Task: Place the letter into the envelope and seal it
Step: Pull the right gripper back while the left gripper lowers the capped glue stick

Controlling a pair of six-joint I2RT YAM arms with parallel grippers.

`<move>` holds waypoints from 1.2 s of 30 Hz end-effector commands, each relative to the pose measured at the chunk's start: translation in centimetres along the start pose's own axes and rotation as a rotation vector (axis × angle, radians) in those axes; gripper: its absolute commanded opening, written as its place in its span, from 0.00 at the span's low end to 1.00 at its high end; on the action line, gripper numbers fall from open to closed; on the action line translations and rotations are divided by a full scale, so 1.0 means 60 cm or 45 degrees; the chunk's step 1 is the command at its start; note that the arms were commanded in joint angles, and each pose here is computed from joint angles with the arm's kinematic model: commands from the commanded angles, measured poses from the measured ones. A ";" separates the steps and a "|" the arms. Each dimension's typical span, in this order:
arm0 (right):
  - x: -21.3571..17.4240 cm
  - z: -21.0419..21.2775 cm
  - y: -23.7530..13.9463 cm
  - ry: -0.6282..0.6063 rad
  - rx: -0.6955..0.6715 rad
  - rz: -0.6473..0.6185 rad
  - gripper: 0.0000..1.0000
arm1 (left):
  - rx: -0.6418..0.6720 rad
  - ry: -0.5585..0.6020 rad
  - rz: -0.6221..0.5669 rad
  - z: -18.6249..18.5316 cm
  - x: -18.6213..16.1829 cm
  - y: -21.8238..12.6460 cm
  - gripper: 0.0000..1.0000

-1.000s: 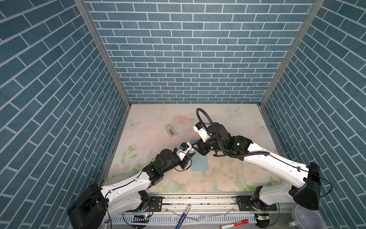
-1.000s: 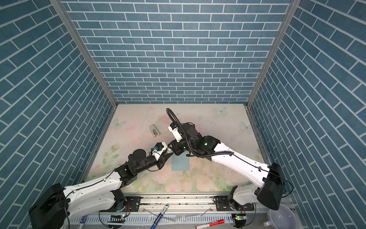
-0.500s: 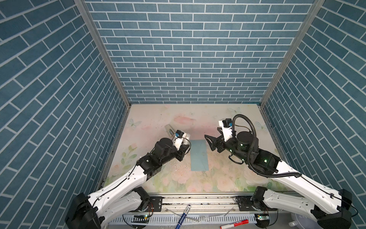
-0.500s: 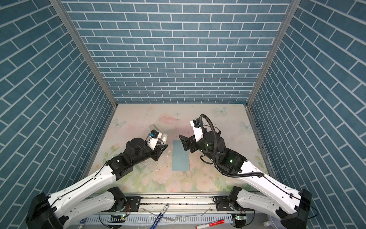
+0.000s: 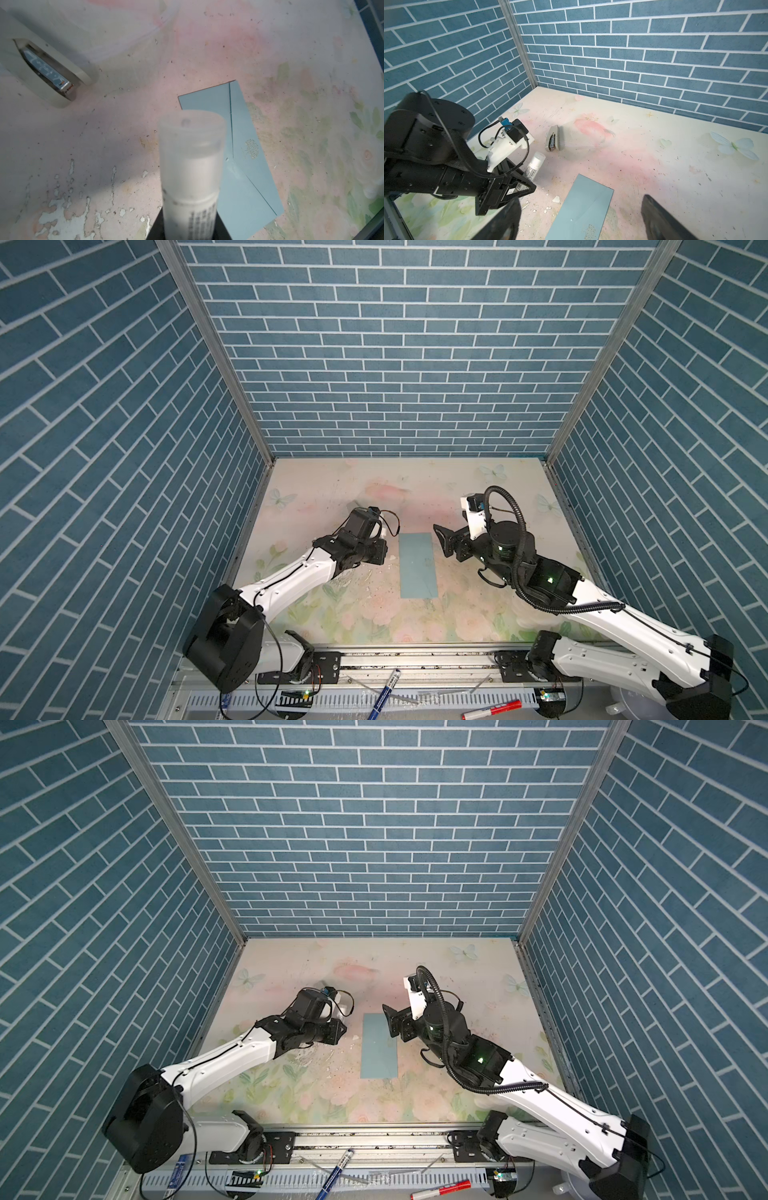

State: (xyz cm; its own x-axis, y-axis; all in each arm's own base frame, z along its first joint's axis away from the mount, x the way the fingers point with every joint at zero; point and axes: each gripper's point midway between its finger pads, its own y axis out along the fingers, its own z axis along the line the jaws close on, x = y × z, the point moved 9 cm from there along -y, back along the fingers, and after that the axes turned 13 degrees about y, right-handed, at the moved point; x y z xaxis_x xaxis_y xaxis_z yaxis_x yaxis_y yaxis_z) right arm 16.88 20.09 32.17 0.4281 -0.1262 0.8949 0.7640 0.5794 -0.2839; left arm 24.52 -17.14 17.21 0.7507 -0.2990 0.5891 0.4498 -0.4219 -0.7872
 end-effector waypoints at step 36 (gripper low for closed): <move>-0.062 -0.115 0.008 0.099 -0.216 0.058 0.97 | 0.146 -0.213 0.153 0.043 -0.071 0.101 0.20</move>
State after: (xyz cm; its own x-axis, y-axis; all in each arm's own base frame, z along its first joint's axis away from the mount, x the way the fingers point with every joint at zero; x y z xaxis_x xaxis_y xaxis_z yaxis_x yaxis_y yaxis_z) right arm 18.91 15.29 26.74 0.4807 -0.1446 0.8649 0.8159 0.4352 -0.3807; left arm 25.33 -16.83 10.05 0.8620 -0.2032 0.4643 0.3905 -0.3178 -0.8640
